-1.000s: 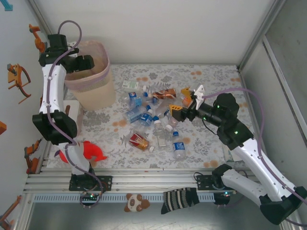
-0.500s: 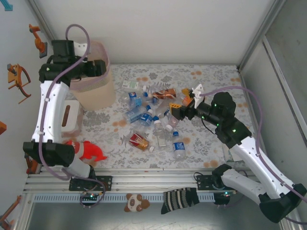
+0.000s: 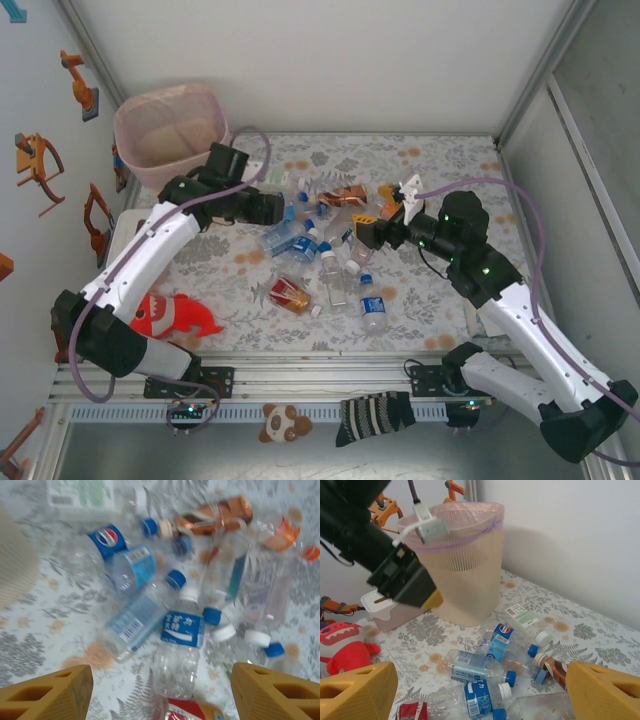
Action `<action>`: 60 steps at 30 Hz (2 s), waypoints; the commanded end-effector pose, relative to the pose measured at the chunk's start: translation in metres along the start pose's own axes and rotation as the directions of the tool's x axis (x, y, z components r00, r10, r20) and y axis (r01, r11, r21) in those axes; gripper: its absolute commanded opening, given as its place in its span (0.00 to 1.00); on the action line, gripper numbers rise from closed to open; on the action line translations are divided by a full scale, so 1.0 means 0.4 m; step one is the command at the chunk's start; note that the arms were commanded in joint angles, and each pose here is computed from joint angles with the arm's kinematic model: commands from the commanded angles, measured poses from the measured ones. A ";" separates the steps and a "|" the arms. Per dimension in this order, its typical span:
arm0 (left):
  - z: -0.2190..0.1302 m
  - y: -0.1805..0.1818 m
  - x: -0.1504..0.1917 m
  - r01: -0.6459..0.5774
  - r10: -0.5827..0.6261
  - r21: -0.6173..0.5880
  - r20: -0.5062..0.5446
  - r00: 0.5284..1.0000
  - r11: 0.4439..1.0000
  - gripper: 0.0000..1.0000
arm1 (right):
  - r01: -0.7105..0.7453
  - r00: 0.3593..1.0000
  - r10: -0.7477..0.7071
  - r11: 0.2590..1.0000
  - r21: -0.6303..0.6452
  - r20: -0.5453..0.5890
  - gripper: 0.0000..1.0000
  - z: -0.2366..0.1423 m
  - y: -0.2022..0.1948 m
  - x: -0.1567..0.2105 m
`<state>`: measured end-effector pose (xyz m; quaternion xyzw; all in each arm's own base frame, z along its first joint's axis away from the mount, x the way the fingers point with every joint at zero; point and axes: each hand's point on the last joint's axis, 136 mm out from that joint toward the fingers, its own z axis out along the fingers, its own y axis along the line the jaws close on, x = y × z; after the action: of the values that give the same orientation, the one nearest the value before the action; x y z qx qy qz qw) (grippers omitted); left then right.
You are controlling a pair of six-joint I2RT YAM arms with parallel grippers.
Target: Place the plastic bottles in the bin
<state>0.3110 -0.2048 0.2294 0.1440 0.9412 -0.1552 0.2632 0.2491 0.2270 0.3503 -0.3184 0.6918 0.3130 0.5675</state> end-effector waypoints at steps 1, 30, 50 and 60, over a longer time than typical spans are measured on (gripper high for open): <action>0.059 -0.013 0.027 0.001 -0.002 -0.017 -0.024 1.000 1.000 0.70 | 0.002 1.000 -0.002 1.000 0.002 0.021 0.86 -0.003 0.002 -0.013; 0.422 -0.091 0.279 -0.255 0.198 -0.114 -0.362 0.911 0.960 0.67 | 0.003 1.000 -0.003 1.000 0.003 0.008 0.86 -0.012 0.005 -0.009; 0.441 -0.102 0.288 -0.241 0.190 -0.096 -0.369 0.910 0.966 0.69 | -0.006 1.000 0.006 1.000 0.006 0.023 0.86 -0.018 0.006 -0.013; 0.396 -0.113 0.244 -0.246 0.206 -0.094 -0.311 0.928 0.965 0.66 | -0.009 1.000 0.009 1.000 0.008 0.022 0.86 -0.017 0.006 -0.012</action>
<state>0.2832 -0.2842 0.0338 0.2537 0.9596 -0.0313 0.1179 0.2472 0.2245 0.3535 -0.3150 0.6904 0.3119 0.5717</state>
